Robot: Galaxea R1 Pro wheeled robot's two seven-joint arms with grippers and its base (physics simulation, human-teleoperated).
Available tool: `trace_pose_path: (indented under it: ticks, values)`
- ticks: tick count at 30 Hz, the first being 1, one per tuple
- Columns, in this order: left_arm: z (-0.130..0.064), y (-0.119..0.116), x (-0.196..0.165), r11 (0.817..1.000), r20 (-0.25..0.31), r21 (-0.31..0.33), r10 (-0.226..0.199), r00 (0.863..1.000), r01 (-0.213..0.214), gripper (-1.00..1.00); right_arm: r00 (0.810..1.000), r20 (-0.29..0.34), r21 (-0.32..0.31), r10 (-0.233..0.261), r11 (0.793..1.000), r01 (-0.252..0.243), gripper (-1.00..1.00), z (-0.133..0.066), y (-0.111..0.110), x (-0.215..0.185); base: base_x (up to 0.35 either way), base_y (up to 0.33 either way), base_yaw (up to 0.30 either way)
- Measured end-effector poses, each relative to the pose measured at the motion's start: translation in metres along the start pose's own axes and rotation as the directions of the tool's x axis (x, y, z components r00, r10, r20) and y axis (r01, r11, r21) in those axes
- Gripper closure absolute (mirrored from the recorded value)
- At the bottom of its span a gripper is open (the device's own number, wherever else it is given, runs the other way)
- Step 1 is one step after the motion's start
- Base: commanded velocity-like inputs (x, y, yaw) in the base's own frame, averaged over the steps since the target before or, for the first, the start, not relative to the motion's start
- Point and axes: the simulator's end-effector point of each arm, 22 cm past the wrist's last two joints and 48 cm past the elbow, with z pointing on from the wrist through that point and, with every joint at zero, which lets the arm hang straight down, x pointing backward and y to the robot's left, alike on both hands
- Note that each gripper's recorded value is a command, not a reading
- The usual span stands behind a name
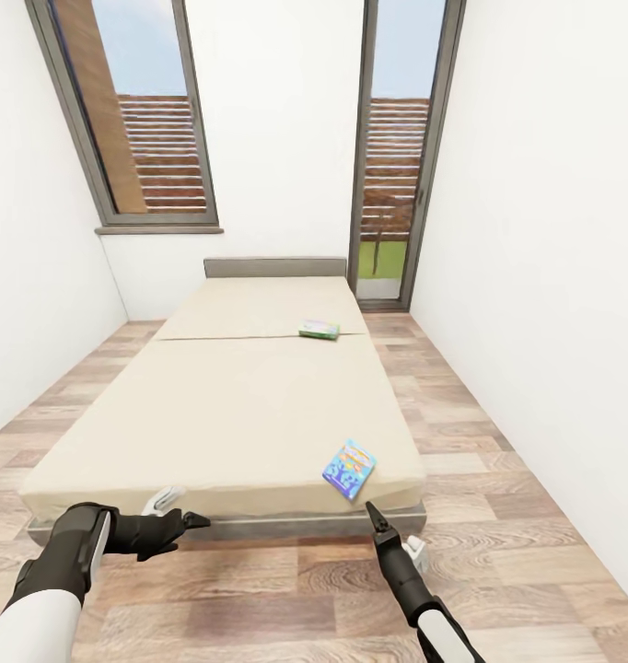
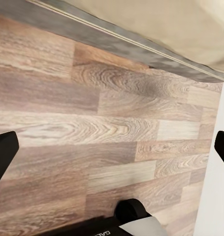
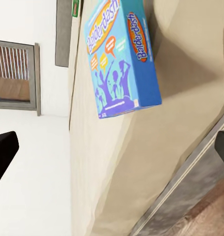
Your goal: Put all the toys in the child's room - the three board games (two on the bed and one on the table), the two jigsaw puzzles on the table, and the tennis ball on the table - inside the toy box on the table in the child's room.
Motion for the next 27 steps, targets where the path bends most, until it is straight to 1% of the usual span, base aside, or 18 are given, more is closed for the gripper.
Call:
trace_pose_path:
  ticks: [13, 27]
  values:
    - [-0.001, 0.001, 0.0, 1.0, 0.002, 0.002, -0.007, 1.0, 0.007, -1.0, 1.0, -0.003, 0.0, 0.002, 1.0, -0.002, -1.0, 0.0, -0.001, -0.001, 0.016, 0.004, 0.0]
    - [0.02, 0.019, 0.01, 1.0, 0.001, 0.002, -0.008, 1.0, 0.008, -1.0, 1.0, -0.003, 0.0, 0.005, 1.0, -0.005, -1.0, 0.001, -0.029, 0.006, 0.0, 0.0, 0.0]
